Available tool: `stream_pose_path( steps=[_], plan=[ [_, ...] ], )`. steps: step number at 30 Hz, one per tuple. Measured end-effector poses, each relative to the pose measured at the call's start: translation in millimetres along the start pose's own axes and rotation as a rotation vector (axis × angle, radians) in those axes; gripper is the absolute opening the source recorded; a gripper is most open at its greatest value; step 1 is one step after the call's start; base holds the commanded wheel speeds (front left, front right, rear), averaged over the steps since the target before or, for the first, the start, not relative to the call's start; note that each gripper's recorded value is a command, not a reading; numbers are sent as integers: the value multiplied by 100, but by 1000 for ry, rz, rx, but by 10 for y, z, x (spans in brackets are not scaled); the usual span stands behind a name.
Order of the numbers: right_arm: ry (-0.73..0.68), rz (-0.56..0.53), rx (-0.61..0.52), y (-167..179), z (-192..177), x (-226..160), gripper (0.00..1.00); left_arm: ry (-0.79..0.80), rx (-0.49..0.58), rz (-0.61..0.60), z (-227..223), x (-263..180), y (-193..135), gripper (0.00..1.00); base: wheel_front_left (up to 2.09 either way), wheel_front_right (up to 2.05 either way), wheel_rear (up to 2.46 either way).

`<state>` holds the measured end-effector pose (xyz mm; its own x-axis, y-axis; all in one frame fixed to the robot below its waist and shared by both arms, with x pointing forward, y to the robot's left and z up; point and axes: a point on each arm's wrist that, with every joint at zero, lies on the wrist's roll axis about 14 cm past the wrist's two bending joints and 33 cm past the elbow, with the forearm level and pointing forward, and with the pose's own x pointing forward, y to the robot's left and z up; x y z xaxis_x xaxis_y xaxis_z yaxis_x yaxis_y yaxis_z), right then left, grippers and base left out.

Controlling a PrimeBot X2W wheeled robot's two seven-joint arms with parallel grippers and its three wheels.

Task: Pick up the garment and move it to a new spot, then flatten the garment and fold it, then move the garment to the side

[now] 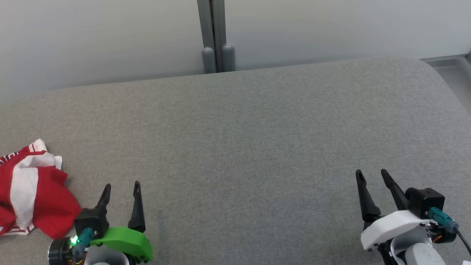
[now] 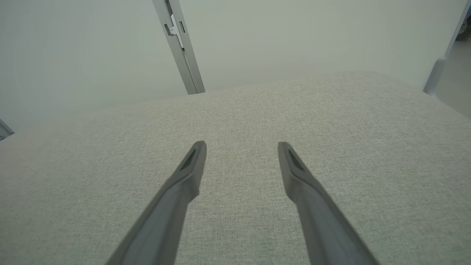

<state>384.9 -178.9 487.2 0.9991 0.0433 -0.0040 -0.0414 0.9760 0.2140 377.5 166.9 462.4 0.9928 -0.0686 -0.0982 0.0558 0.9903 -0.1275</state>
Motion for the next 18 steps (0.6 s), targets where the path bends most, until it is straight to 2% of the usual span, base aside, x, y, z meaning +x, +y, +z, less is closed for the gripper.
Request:
stream_pose_path(
  steps=[10, 18],
  plan=[
    [-6, 26, -51, 64, -11, 34, 100, -10, 42, 6, -17, -38, 43, 100, 0, 0, 0],
    [18, 158, -90, 487, -137, 202, 100, -4, 67, 137, -61, -226, 445, 100, 0, 0, 0]
  ],
)
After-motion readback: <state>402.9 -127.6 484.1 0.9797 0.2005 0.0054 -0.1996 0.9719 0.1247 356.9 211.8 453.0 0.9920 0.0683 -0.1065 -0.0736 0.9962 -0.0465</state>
